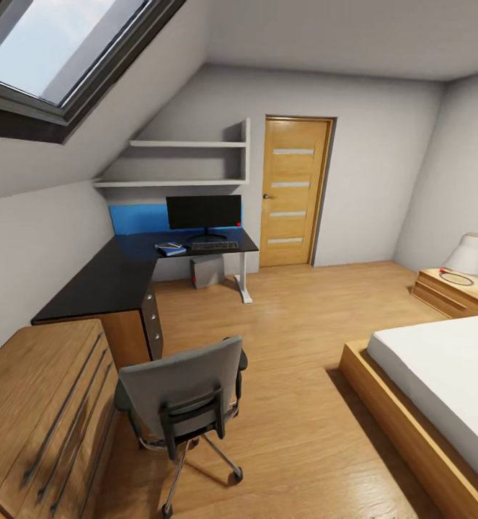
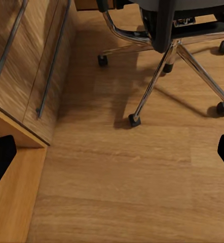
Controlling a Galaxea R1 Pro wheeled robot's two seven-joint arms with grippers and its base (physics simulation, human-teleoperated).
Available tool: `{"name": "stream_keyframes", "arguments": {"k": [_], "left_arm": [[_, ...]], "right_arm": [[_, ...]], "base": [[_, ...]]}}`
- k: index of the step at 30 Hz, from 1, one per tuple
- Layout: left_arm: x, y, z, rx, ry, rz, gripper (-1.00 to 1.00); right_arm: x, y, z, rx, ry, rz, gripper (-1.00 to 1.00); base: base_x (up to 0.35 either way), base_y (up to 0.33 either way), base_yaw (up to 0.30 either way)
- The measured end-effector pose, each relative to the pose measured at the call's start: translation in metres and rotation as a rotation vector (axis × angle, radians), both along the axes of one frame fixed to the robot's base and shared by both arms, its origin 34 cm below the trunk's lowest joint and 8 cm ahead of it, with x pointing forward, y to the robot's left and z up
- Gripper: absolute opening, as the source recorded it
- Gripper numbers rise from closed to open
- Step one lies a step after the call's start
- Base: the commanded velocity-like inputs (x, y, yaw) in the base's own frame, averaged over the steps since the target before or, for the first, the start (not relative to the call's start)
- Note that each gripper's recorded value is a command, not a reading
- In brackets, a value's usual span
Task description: In the bedroom, organize the workspace by keeping the computer under the desk, ensuring the monitor is on the desk, placing the keyboard on the desk next to the monitor, placing the mouse on the desk next to the keyboard, moving the folder from the swivel chair onto the desk next to the mouse, stacking the notebook on top of the folder with the pen on top of the notebook, and positioning the swivel chair next to the desk.
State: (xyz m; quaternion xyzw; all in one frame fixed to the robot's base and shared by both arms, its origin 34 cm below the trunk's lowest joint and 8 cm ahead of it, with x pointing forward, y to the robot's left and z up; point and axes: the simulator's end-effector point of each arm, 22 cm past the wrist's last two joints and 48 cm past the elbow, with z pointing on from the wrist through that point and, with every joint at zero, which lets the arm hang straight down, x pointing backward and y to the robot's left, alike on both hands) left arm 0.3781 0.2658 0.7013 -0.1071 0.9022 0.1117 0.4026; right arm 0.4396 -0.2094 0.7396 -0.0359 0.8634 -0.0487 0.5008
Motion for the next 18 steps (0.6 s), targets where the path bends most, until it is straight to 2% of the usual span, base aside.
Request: {"name": "stream_keyframes", "arguments": {"k": [7,18], "left_arm": [[-0.0007,0.0000,-0.0006,0.000,0.002,0.000,1.00],[-0.0047,0.0000,-0.0042,0.000,0.016,0.000,1.00]], "right_arm": [[-0.0003,0.0000,-0.0006,0.000,0.002,0.001,1.00],[-0.0038,-0.0001,-0.0050,0.000,0.015,0.000,1.00]], "base": [[-0.003,0.005,0.015],[0.000,0.001,0.081]]}}
